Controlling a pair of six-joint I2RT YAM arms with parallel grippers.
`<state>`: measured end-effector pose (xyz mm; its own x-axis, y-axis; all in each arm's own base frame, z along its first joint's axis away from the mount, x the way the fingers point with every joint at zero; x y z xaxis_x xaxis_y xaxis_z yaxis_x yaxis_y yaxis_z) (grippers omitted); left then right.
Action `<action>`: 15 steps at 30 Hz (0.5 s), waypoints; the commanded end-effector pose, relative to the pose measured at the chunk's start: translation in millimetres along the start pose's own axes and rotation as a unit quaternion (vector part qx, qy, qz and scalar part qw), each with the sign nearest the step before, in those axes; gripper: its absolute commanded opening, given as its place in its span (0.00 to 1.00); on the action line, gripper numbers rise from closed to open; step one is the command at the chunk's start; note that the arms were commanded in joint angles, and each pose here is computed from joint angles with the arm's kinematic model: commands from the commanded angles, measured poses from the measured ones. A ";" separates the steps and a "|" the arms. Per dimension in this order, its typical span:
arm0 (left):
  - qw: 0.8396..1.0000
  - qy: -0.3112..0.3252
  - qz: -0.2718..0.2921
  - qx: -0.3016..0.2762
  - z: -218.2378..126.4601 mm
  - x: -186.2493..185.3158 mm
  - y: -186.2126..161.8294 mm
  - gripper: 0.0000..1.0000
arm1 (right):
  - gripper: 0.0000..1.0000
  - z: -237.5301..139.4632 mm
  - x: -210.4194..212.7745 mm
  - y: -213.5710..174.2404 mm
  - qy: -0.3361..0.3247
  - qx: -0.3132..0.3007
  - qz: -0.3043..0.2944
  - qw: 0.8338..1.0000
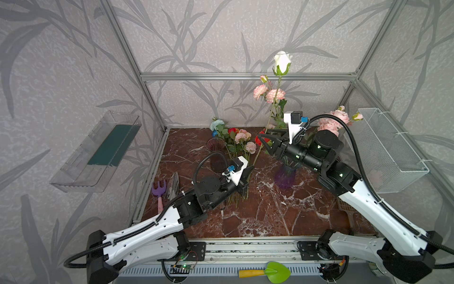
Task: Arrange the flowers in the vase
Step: 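Grasp the white rose stem with the right gripper above the left gripper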
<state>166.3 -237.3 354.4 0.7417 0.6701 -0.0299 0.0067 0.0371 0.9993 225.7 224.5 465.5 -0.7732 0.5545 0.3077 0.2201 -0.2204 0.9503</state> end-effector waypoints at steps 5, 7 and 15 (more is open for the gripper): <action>1.000 0.011 0.028 -0.001 0.3 -4.0 -0.7 0.00 | 0.06 -4.7 12.3 25.2 0.029 -0.052 0.019 0.998; 1.000 0.023 0.021 0.001 1.2 -2.3 -1.9 0.04 | 0.02 -6.4 13.0 25.0 0.033 -0.056 0.024 0.998; 0.997 0.079 0.003 -0.013 -2.6 9.8 0.3 0.81 | 0.02 -20.1 9.6 31.9 -0.009 -0.069 -0.016 0.997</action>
<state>169.4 -236.5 350.3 0.6772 0.7356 -0.0186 0.0047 0.0210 0.9998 222.6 222.8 476.6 -0.7733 0.5339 0.3421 0.2170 -0.2841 0.9339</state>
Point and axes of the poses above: each gripper's point midway between its finger pads, its own z axis out along the fingers, its own x axis along the line the jaws close on, y = z × x, the point moved 7 cm from there along -z, back along the fingers, and after that the axes turned 3 degrees about -z, right-handed, at the moved point
